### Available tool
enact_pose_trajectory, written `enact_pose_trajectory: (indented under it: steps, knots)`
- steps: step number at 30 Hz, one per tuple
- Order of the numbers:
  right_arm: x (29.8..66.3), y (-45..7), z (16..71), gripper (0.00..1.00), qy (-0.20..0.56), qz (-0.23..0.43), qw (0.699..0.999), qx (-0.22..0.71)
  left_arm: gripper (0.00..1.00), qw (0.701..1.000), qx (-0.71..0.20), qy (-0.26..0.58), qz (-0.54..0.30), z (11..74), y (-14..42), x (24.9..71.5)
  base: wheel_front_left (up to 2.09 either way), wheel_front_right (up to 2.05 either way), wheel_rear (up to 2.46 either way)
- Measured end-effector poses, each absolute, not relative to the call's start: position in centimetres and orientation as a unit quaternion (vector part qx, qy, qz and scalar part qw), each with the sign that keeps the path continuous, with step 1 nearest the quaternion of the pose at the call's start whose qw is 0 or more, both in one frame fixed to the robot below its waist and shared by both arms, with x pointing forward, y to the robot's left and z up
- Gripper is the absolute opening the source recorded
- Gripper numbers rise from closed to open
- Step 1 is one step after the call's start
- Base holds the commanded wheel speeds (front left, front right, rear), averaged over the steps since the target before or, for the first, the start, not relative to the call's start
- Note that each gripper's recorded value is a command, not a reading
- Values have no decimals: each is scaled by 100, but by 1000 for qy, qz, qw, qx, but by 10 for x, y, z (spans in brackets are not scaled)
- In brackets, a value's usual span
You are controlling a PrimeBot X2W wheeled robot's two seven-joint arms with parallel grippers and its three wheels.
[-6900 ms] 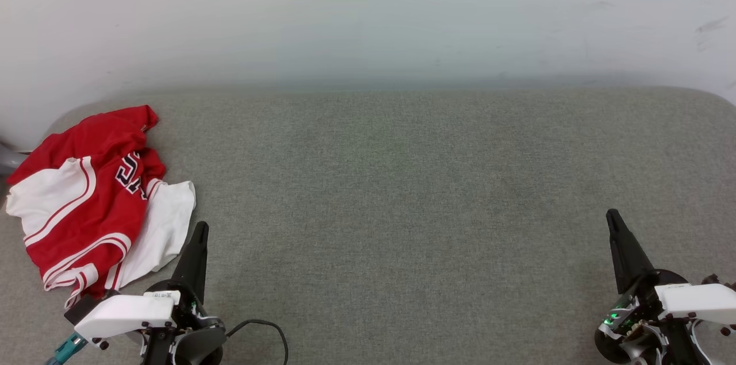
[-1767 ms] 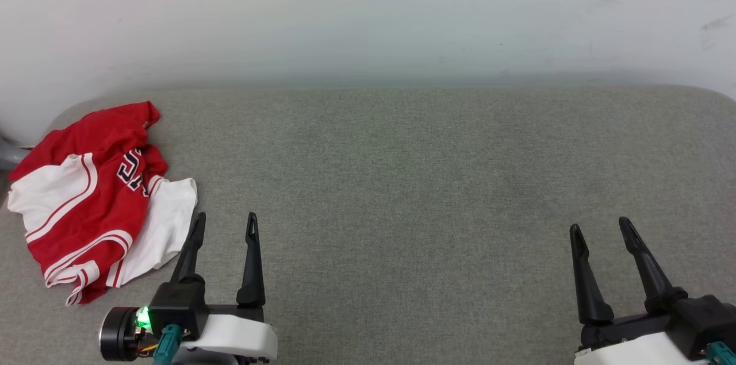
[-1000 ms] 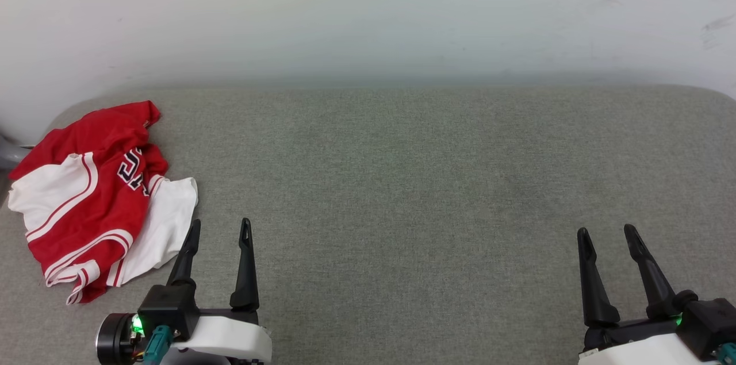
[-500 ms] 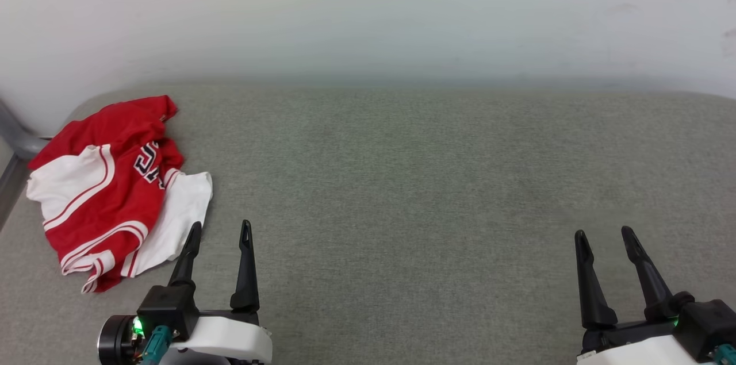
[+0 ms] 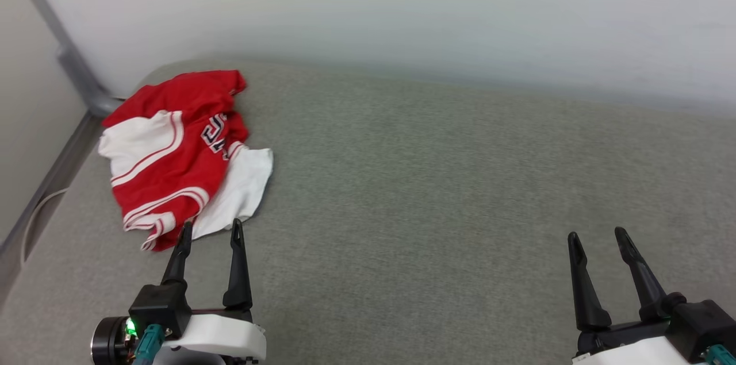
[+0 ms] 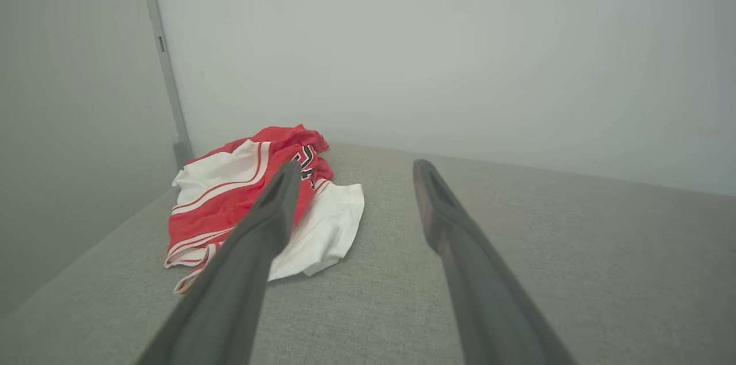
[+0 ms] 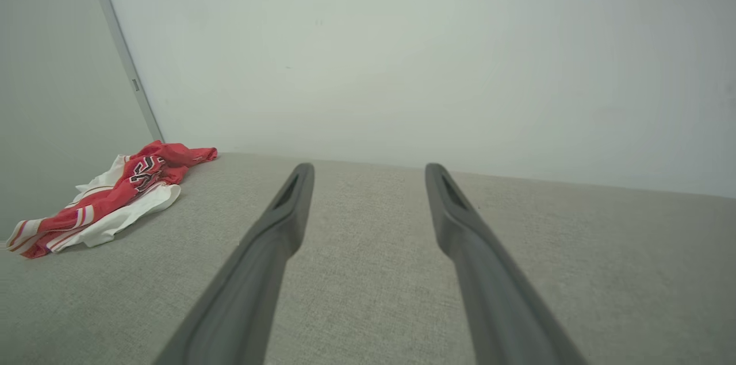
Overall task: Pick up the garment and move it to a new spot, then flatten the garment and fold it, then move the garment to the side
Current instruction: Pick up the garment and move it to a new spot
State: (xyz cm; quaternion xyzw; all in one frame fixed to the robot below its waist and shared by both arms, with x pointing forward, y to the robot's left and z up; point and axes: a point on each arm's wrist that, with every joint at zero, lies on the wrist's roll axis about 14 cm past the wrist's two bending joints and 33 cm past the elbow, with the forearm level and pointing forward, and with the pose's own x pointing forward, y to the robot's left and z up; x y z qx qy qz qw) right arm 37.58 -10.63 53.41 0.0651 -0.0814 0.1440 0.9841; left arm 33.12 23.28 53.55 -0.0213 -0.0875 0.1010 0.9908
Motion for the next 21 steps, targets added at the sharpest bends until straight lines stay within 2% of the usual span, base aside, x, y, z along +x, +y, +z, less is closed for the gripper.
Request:
enact_pose_trajectory:
  steps: [8,21]
  knots:
    - [387,-57,529,100,-72,216,972,65,100,981,-15,-81,174,532,274,299,0,0,0]
    - [393,-6,525,100,-65,285,954,65,100,964,-27,-76,253,528,314,259,0,0,0]
